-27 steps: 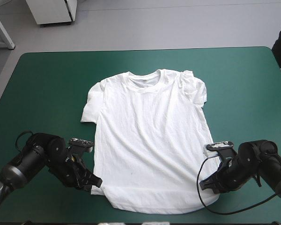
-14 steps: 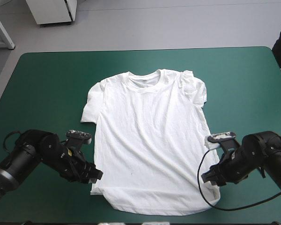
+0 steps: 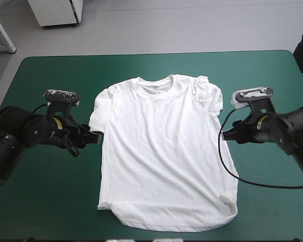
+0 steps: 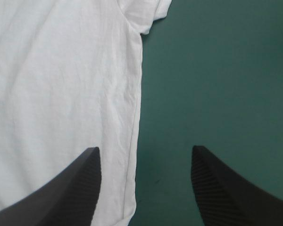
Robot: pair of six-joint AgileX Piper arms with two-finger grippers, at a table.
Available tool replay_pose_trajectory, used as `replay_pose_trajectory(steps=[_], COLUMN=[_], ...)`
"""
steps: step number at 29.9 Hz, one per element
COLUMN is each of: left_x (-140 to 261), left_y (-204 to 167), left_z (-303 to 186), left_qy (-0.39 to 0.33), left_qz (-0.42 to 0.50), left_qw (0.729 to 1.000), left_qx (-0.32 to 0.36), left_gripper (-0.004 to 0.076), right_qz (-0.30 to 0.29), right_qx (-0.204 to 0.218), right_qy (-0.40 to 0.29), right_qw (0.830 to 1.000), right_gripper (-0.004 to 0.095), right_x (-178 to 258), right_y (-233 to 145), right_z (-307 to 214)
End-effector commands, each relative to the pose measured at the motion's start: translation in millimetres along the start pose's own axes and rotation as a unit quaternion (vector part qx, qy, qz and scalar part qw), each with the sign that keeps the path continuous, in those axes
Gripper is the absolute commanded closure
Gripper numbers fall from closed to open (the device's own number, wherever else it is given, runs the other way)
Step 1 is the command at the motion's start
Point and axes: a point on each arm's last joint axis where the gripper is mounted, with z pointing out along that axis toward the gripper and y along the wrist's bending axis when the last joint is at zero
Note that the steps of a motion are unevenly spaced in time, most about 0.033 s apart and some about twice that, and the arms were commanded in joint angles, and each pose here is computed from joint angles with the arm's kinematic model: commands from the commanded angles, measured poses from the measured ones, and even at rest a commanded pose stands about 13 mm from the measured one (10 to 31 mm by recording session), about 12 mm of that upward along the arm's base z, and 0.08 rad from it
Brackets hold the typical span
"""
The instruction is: Fold the cloth
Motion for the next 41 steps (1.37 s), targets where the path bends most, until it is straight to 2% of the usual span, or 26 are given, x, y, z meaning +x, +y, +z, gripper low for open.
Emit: replay_pose_trajectory(steps=[1, 7, 16, 34, 36, 38, 41], left_x=[-18, -30, -30, -21, -20, -19, -16], left_y=[-3, -8, -12, -15, -16, -16, -16], left_z=[13, 59, 127, 213, 216, 220, 227], left_qy=[-0.016, 0.039, 0.106, 0.163, 0.164, 0.167, 0.178], left_qz=[-0.003, -0.017, -0.018, -0.027, -0.028, -0.028, -0.026], left_qw=[1.000, 0.999, 0.994, 0.986, 0.985, 0.985, 0.983], left_qx=[-0.004, -0.011, -0.025, -0.033, -0.032, -0.032, -0.035], left_gripper=[0.0317, 0.0276, 0.0274, 0.0276, 0.0294, 0.0344, 0.0489], right_qz=[-0.004, -0.005, -0.015, -0.040, -0.040, -0.044, -0.051], right_qx=[0.010, 0.008, 0.011, 0.012, 0.012, 0.014, 0.018], right_qy=[-0.045, -0.031, -0.014, -0.022, -0.022, -0.019, -0.011], right_qw=[0.999, 0.999, 1.000, 0.999, 0.999, 0.999, 0.998], right_gripper=[0.0318, 0.0317, 0.0317, 0.0318, 0.0317, 0.0318, 0.0318], right_x=[-25, -48, -57, -58, -59, -59, -60], right_y=[-1, 4, 6, 6, 6, 6, 7], right_z=[-3, 20, 38, 38, 38, 42, 50])
